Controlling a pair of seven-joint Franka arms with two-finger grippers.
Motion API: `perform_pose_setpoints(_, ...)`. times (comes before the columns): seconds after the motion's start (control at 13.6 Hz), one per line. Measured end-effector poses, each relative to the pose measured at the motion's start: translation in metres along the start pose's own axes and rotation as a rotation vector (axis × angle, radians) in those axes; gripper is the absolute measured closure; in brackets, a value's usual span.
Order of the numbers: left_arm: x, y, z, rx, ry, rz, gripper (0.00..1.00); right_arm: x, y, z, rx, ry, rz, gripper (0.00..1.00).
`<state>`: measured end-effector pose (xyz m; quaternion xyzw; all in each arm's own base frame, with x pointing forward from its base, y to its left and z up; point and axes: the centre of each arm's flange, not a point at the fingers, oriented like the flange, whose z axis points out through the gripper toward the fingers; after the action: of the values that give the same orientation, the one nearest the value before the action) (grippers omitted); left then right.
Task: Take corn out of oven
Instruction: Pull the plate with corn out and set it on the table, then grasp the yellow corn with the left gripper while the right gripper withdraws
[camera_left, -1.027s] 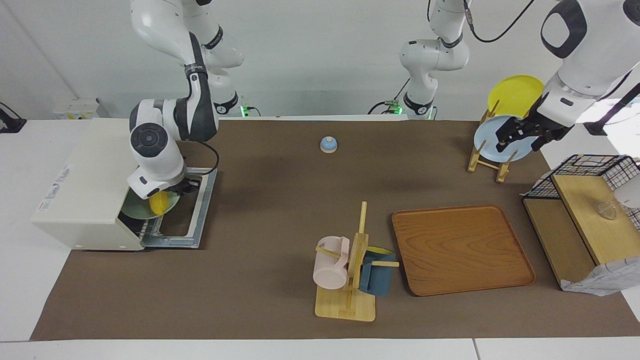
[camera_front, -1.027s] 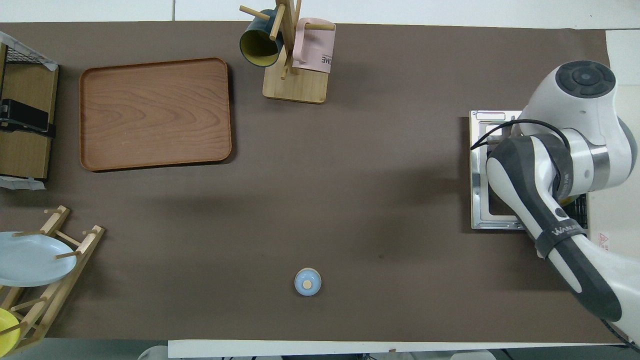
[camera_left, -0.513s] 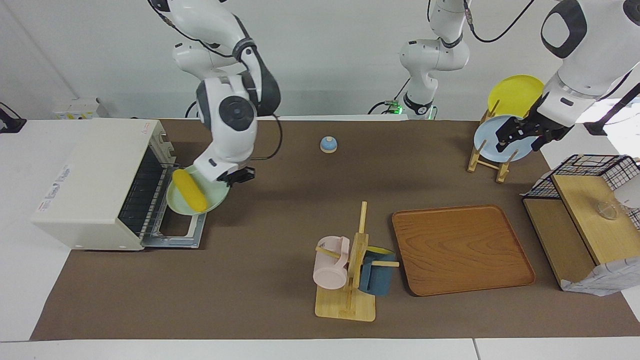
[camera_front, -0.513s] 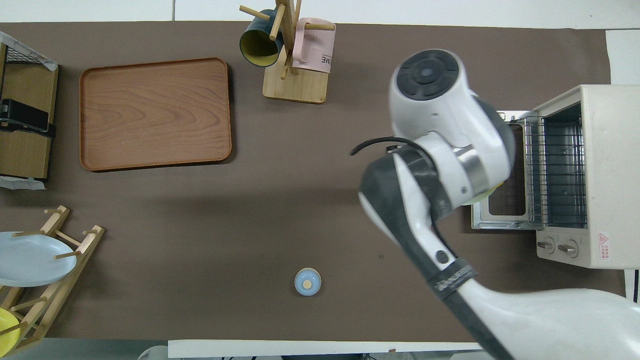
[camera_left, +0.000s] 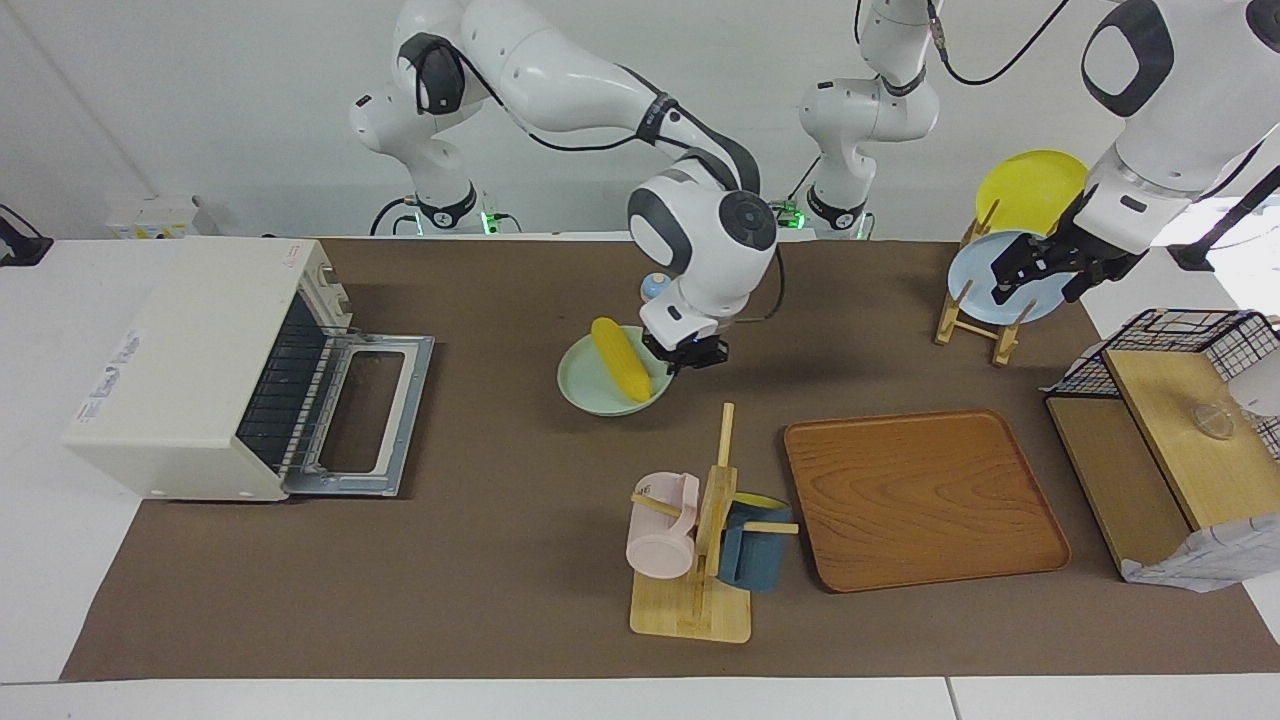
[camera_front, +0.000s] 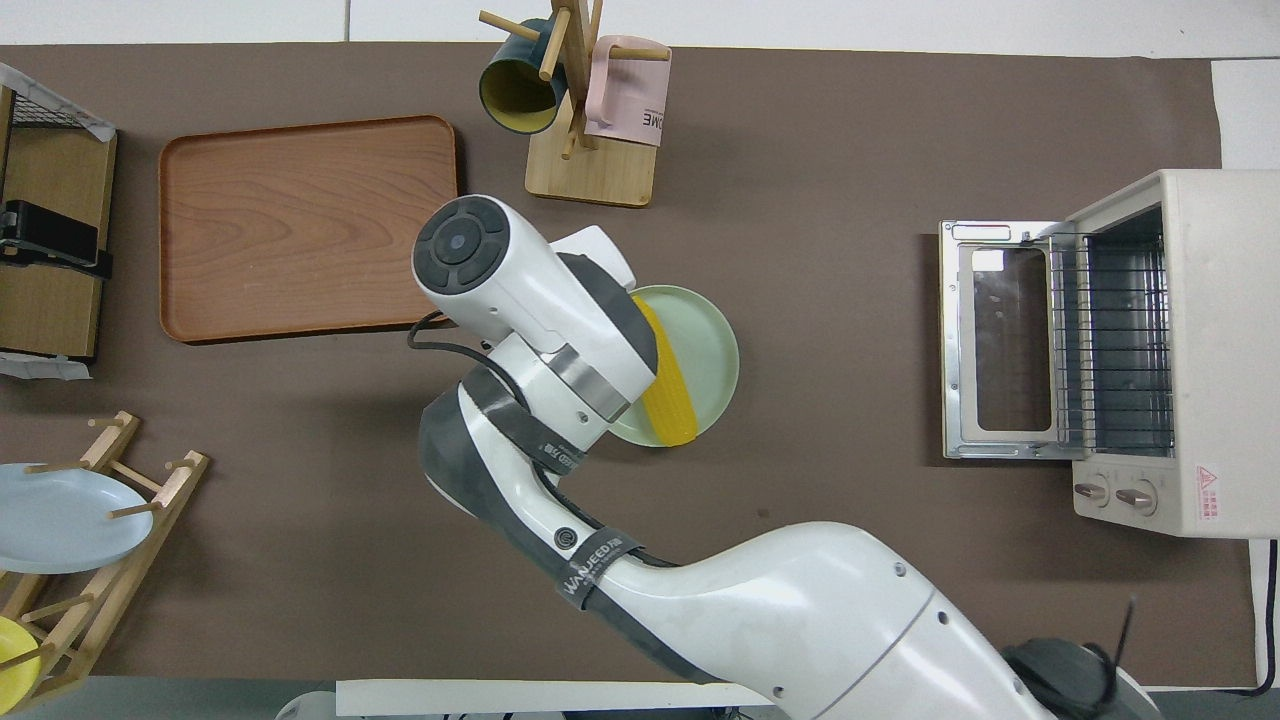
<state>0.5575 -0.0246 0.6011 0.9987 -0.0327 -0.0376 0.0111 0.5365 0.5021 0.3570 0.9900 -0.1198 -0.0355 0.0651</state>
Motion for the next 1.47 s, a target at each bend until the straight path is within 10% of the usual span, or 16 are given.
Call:
perform_pose_setpoints(0.22,-0.004,0.003,0.001,-0.001,-0.028,-0.017,0.0,0.006,-0.017,0.015,0.097,-0.004,0.055,0.95)
perform_pose_setpoints(0.44,-0.01,0.014,0.018,-0.002,-0.015,-0.053,0.0,0.013,-0.017,0.002,0.137,0.013,0.068,0.65)
perform_pose_setpoints(0.59,-0.02,0.037,0.06,-0.011,0.022,-0.033,0.0,0.024,-0.005,-0.035,0.171,0.037,0.089,0.63)
perform_pose_setpoints(0.81,-0.041,0.14,0.135,-0.019,0.069,-0.056,0.0,0.075,0.089,-0.08,0.107,0.004,0.082,0.67)
perform_pose_setpoints(1.03,-0.057,0.272,0.201,-0.051,0.144,-0.095,0.0,0.121,0.206,-0.052,0.057,-0.025,-0.045,0.97)
perform_pose_setpoints(1.47,-0.065,0.394,0.286,-0.067,0.161,-0.183,0.0,0.144,0.33,0.043,0.016,-0.056,-0.154,0.99)
